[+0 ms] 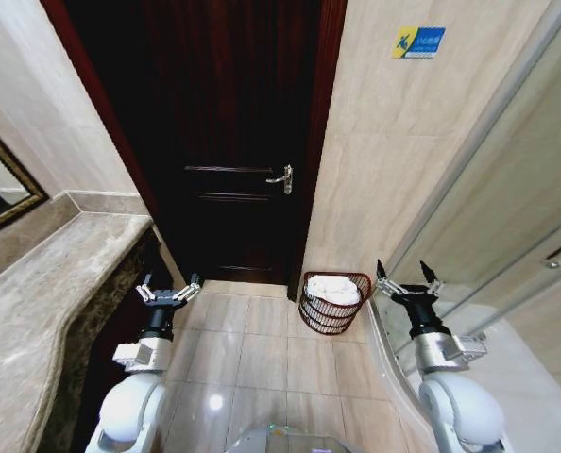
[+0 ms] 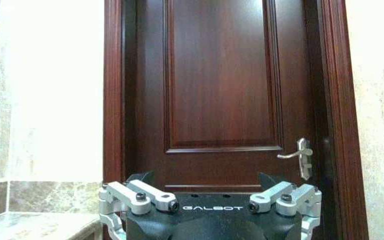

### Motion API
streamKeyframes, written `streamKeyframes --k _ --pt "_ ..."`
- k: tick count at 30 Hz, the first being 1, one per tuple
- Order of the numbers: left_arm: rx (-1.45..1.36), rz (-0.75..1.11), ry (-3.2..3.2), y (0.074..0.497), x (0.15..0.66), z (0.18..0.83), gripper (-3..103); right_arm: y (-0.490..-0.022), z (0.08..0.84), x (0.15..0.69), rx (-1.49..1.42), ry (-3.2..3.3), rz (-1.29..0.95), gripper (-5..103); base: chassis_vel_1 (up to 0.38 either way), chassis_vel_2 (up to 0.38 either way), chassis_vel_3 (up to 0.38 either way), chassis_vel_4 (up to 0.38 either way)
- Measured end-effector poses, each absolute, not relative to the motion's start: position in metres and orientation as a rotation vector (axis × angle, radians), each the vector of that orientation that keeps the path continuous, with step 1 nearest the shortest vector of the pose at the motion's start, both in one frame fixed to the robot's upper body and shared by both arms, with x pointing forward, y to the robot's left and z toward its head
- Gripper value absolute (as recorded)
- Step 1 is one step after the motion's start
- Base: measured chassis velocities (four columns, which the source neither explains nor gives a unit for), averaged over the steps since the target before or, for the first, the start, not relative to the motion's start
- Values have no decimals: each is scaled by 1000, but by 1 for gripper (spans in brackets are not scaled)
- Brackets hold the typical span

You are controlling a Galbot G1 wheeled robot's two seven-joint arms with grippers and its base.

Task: Discard the used towel into the hamper.

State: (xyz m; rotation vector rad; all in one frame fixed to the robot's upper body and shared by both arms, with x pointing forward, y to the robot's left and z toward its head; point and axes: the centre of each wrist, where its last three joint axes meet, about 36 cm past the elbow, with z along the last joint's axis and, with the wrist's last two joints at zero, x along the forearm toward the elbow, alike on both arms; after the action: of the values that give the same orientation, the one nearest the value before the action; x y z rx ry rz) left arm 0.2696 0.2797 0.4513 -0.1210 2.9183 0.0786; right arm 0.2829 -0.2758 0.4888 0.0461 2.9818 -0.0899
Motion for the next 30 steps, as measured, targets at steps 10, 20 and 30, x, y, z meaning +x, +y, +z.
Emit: streamKeyframes --k 10,20,30 --pt "-123 81 2916 280 270 451 100 -276 489 283 46 2981 -90 100 99 -83 -83 100" --pt "-123 81 2917 280 270 451 100 -276 489 283 47 2981 -90 100 72 -46 -44 54" --pt "-123 81 2917 280 270 451 100 -276 489 283 47 2981 -90 100 0 0 0 0"
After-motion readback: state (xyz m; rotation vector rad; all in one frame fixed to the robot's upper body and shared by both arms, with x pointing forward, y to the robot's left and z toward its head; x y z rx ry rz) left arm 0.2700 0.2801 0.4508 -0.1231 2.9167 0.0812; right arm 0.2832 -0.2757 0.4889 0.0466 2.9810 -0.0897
